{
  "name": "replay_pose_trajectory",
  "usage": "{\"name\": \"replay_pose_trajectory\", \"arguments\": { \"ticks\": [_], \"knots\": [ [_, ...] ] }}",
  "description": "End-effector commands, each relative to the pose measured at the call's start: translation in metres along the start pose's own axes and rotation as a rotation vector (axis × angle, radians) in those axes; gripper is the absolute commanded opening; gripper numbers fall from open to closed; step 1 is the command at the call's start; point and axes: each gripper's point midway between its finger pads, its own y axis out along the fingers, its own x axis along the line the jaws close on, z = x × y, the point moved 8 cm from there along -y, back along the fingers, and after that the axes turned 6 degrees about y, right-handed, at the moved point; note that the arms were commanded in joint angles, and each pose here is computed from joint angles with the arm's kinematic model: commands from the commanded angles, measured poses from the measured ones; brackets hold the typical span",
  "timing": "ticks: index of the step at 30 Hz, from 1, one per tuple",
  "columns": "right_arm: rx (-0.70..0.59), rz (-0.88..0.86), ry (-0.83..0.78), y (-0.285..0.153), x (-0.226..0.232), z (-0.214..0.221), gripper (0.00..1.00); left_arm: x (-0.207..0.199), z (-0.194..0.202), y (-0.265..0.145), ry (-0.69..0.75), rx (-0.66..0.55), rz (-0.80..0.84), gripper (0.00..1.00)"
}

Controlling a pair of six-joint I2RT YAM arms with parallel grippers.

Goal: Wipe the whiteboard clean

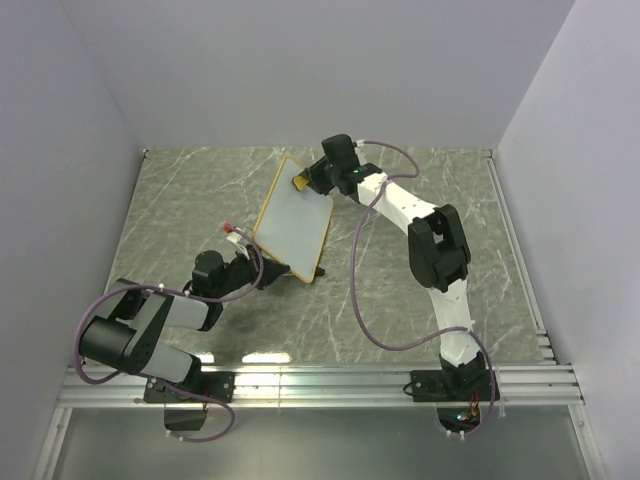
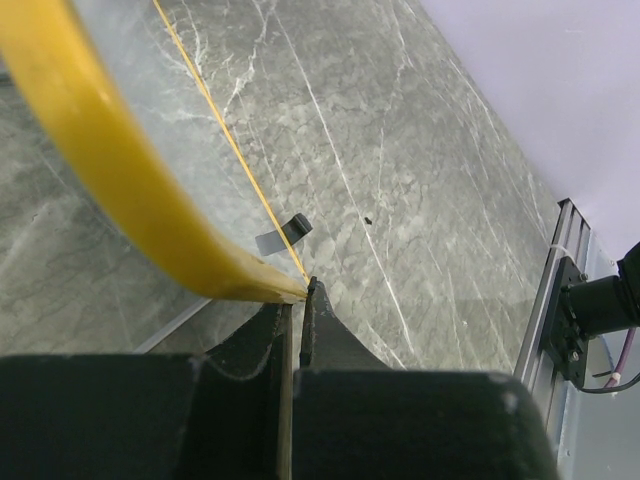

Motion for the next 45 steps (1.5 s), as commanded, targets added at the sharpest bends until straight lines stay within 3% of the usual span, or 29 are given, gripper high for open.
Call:
{"name": "replay_pose_trajectory", "arguments": {
  "ticks": [1,6,13,16,23,37,45],
  "knots": [
    [0.008,-0.015,0.021,0.0,0.009,0.006,0.0,-0.008,0.006,0.001,0.049,0.042,0.064,0.0],
    [0.01,0.044,-0.012,-0.007,-0.017,0.01,0.0,-0.008,0.006,0.0,0.054,0.041,0.061,0.0],
    [-0.011,0.193,-0.018,-0.014,-0.097,0.007,0.0,-0.009,0.006,0.0,0.052,0.045,0.064,0.0],
    [-0.035,0.204,-0.011,-0.018,-0.104,-0.005,0.0,-0.011,0.007,0.001,0.055,0.049,0.066,0.0],
    [-0.065,0.141,-0.063,-0.027,-0.071,-0.018,0.0,-0.012,0.008,0.002,0.059,0.059,0.071,0.0],
    [-0.026,-0.004,0.009,-0.003,0.008,-0.012,0.0,-0.013,0.011,0.003,0.062,0.071,0.071,0.01],
    [-0.024,0.065,0.007,0.007,-0.025,-0.008,0.0,-0.016,0.011,0.001,0.08,0.07,0.058,0.0]
  ]
}}
